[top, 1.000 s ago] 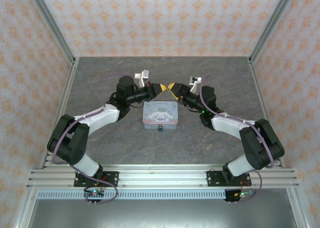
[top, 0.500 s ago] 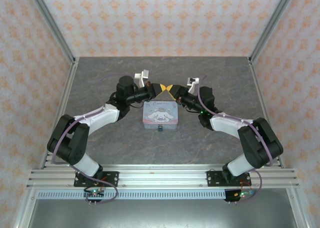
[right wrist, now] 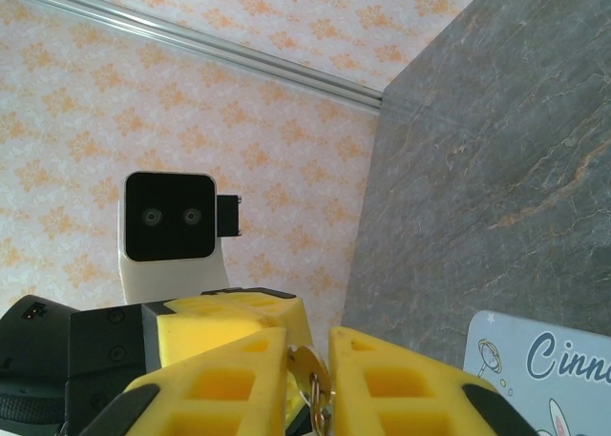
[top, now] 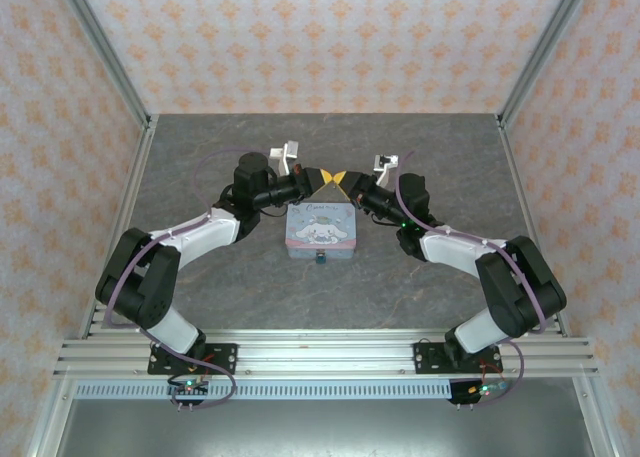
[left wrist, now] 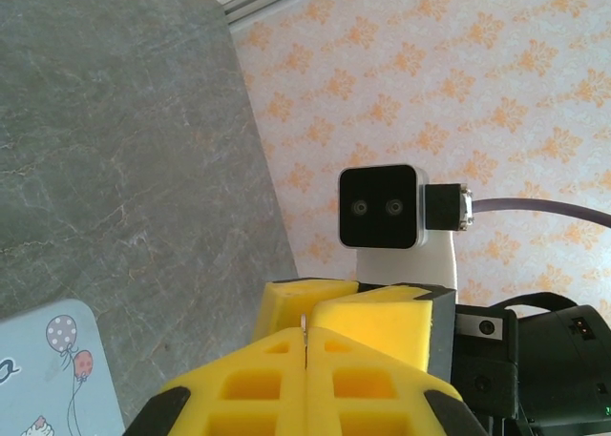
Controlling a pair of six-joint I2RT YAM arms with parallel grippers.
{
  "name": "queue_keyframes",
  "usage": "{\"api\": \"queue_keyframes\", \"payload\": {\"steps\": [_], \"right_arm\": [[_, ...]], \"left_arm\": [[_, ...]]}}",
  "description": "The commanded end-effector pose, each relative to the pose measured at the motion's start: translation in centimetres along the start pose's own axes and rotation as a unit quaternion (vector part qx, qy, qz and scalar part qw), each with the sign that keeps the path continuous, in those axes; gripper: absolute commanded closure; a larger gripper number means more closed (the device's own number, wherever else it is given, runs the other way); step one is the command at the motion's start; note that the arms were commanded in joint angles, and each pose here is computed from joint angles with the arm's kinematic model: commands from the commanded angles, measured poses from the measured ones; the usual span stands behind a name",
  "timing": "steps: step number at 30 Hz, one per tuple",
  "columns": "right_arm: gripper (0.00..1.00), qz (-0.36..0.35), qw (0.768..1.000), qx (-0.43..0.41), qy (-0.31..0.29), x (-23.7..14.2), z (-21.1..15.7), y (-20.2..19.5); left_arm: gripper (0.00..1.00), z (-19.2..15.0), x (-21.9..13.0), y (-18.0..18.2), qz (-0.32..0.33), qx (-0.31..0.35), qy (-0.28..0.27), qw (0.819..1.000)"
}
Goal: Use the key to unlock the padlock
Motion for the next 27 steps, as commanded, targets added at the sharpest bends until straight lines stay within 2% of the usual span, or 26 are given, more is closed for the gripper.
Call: {"api": "queue_keyframes", "payload": {"steps": [1, 9, 19, 21, 24, 26, 27], "right_arm": [[0.87, 0.028, 0.999, -0.021, 0.004, 0.3, 0.2, 1.9], [1.00, 0.024, 0.999, -0.020, 0.005, 0.1, 0.0, 1.6], [1.00, 0.028, 0.999, -0.015, 0.004, -0.4, -0.3, 1.8], [1.00, 0.020, 1.000, -0.009, -0.002, -0.7, -0.3, 1.4], [1.00, 0.000, 1.000, -0.006, -0.013, -1.3, -0.3, 0.9], [1.00, -0.019, 1.000, -0.005, -0.020, -1.9, -0.3, 0.3], [1.00, -0.026, 0.999, -0.004, -0.022, -2.1, -0.4, 0.1]], "left_arm": [[1.00, -0.1, 0.1, -0.6, -0.015, 0.014, 0.007, 1.000], [1.00, -0.1, 0.2, -0.2, -0.010, 0.011, 0.007, 1.000], [1.00, 0.2, 0.4, 0.4, 0.015, 0.005, 0.003, 1.000], [0.93, 0.6, 0.2, 0.7, 0.027, -0.001, -0.008, 1.000], [0.76, 1.2, -0.4, 0.6, 0.035, -0.002, -0.031, 0.999], [0.57, 1.5, -1.2, 0.3, 0.041, 0.000, -0.047, 0.998], [0.50, 1.6, -1.6, 0.3, 0.045, 0.000, -0.052, 0.998]]}}
Point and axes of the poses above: each hand's point on the last joint's axis, 136 mm out from that joint toward the fingers, its own x axis out along the fingers, its own y axis along the line the jaws close on, z = x × y, the point moved 2 cm from there along -x, back along the fingers, and after that the axes turned 1 degree about x, right-handed, at the moved point
